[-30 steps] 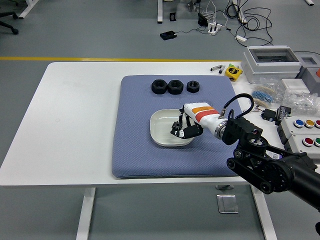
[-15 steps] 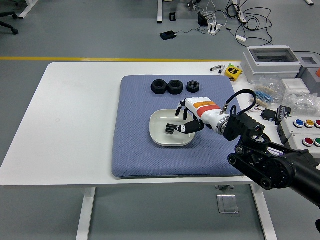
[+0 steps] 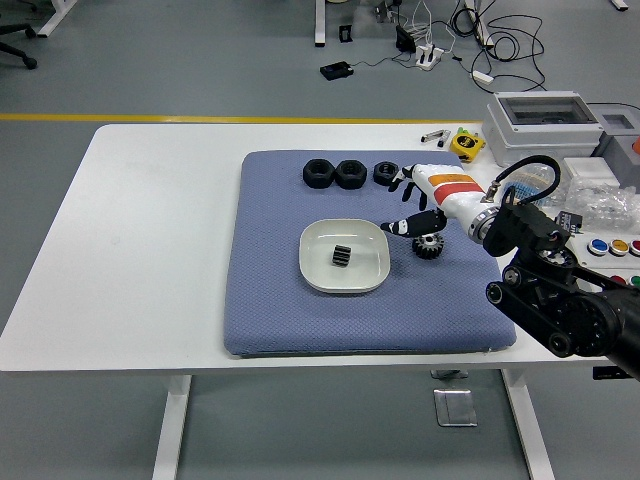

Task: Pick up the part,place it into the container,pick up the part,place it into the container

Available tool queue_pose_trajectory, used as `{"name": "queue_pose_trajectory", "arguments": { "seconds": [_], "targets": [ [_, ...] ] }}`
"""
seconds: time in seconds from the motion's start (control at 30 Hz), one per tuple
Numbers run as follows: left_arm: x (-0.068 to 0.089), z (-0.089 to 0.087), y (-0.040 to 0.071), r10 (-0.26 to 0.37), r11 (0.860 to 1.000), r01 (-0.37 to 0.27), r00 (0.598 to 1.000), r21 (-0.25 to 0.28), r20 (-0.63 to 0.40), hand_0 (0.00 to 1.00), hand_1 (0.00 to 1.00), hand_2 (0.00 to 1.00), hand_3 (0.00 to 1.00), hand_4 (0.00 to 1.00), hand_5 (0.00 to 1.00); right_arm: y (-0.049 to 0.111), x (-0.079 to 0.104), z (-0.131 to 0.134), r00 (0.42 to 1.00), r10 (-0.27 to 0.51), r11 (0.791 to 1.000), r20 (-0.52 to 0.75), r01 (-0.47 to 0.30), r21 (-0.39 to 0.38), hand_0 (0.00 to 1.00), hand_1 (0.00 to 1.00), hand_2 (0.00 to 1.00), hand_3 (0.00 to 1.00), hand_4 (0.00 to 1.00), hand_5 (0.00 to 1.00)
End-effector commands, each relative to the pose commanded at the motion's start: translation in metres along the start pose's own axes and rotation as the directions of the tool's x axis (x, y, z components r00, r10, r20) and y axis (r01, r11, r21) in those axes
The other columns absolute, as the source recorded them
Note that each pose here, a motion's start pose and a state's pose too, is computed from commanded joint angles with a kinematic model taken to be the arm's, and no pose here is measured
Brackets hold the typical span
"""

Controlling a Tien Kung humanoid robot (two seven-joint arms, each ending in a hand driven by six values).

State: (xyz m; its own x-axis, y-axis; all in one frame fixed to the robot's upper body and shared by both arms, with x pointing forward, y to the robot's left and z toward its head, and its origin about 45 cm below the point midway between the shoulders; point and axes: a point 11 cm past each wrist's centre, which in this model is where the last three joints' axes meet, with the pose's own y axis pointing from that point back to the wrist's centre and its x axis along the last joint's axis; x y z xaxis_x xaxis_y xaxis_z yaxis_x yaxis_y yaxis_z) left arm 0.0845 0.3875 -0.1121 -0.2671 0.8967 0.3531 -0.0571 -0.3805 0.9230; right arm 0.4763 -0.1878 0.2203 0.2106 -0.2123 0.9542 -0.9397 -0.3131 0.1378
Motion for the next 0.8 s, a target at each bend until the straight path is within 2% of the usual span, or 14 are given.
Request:
{"name": "queue_pose_trajectory", "arguments": {
  "seconds": [0.07,0.1,0.23,0.3,0.47,0.5,0.7,0.73,0.8],
  "targets": [
    [0.000,-0.001,0.000,-0.001,1.000,0.001,1.000,0.002,0.000,0.521,0.542,0.657,0.592,0.588,0.555,0.001,-0.006,0.010,1.000,-0.020,0.999,-0.005,0.020,-0.027,0.483,0.594,0.680,0.655,0.986,0.406],
    [-0.001,-0.001,0.000,-0.001,1.000,0.001,1.000,0.003,0.000,0.525,0.542,0.656,0.592,0.587,0.553,0.001,-0.008,0.014,1.000,-0.026,0.999,-0.006,0.026,-0.037,0.690,0.719,0.768,0.773,0.993,0.391],
    [-0.002,-0.002,0.000,-0.004,1.000,0.004,1.000,0.005,-0.001,0.525,0.542,0.656,0.592,0.587,0.553,0.005,-0.020,0.028,0.997,-0.070,0.995,-0.013,0.069,-0.073,0.690,0.719,0.768,0.773,0.993,0.391],
    [-0.002,-0.003,0.000,-0.005,1.000,0.005,1.000,0.006,-0.004,0.529,0.544,0.656,0.591,0.585,0.552,0.007,-0.023,0.030,0.997,-0.081,0.994,-0.019,0.079,-0.076,0.676,0.712,0.755,0.775,0.963,0.378],
    [-0.003,-0.002,0.000,-0.008,1.000,0.008,1.000,0.005,-0.002,0.529,0.544,0.656,0.591,0.585,0.552,0.008,-0.031,0.029,0.995,-0.097,0.993,-0.033,0.095,-0.073,0.676,0.712,0.755,0.775,0.963,0.378],
    [-0.004,-0.002,0.000,-0.008,1.000,0.008,1.000,0.005,-0.002,0.530,0.546,0.656,0.592,0.585,0.552,0.007,-0.032,0.029,0.995,-0.097,0.993,-0.030,0.095,-0.074,0.643,0.690,0.730,0.744,0.940,0.374],
    [-0.005,-0.001,0.001,-0.012,1.000,0.012,1.000,0.005,0.000,0.530,0.546,0.656,0.592,0.585,0.552,0.007,-0.043,0.038,0.995,-0.103,0.987,0.010,0.103,-0.122,0.643,0.690,0.730,0.744,0.940,0.374],
    [-0.005,-0.001,0.001,-0.012,1.000,0.012,1.000,0.005,0.000,0.531,0.549,0.657,0.592,0.586,0.552,0.007,-0.045,0.040,0.994,-0.106,0.986,0.014,0.107,-0.129,0.614,0.673,0.715,0.698,0.897,0.374],
    [-0.005,-0.001,0.001,-0.013,1.000,0.013,1.000,0.004,0.000,0.531,0.549,0.657,0.592,0.586,0.552,0.008,-0.048,0.043,0.993,-0.114,0.983,0.015,0.115,-0.141,0.614,0.673,0.715,0.698,0.897,0.374]
  ]
}}
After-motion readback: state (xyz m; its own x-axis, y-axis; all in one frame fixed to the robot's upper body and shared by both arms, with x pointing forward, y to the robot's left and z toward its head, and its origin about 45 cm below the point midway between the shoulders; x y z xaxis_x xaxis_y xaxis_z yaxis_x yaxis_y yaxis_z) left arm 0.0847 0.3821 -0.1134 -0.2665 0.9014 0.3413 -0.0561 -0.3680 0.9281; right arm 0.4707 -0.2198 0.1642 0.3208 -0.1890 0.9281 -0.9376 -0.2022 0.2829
